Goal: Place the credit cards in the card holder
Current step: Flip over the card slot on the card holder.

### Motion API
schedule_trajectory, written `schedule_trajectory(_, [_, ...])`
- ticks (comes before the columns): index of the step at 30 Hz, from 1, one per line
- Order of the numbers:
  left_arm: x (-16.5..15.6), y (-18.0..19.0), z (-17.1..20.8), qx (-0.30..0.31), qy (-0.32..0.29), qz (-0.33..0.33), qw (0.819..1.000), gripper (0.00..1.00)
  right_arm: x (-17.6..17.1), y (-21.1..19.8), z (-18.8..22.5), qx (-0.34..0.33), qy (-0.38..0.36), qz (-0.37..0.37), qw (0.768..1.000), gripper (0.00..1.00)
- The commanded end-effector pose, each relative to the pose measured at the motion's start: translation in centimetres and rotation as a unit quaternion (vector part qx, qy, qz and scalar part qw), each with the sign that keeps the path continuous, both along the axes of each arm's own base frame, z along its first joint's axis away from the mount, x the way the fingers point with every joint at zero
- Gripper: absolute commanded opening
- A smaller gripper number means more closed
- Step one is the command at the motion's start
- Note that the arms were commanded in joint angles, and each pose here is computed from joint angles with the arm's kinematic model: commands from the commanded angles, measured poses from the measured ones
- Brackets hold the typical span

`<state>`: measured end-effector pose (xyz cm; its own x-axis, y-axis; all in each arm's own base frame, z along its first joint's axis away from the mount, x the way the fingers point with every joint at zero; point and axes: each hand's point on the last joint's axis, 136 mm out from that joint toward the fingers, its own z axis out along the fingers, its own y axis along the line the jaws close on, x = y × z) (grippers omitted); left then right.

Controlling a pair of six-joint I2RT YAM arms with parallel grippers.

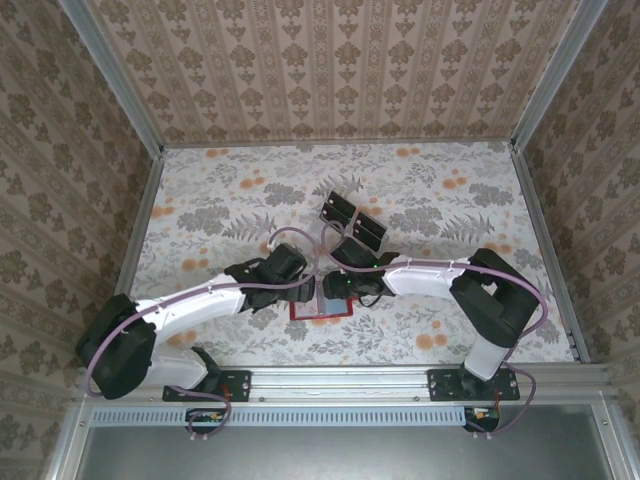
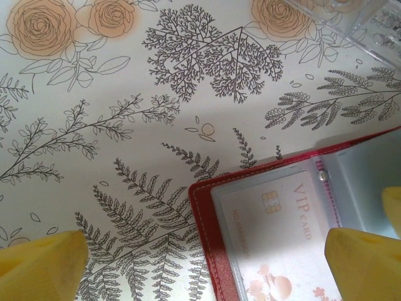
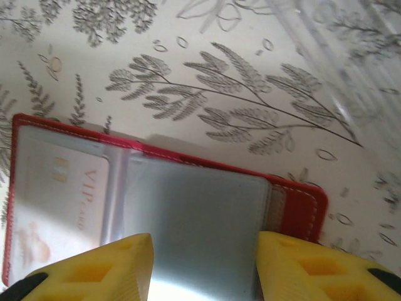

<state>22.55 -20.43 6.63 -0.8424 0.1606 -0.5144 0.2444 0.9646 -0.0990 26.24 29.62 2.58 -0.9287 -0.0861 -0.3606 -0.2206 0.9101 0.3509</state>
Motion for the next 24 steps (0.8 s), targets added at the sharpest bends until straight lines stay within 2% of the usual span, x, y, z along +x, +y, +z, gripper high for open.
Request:
schedule_trajectory(1, [-0.6,0.7,-0.2,0.005,0.0,0.007,1.0,1.0,-1.4,1.1,-1.7,0.015,0.04,0.001,0.999,0.49])
schedule_trajectory(8, [-1.0,1.0,-0.7,0.007,0.004,0.006,1.0,1.0,-1.5,0.9,-0.9,0.011,0.027,-0.007,1.0,0.49])
schedule_trajectory(17, [-0.7,0.7,-0.6,0.001,0.0,0.007,1.0,1.0,-0.7,0.0,2.9,-0.007,-0.023,0.0,1.0,0.49])
schedule_trajectory(24, [-0.8,0.9,-0.6,0.003,0.0,0.007,1.0,1.0,-0.6,1.3,2.5,-0.003,-0.015,0.017,1.0,0.48])
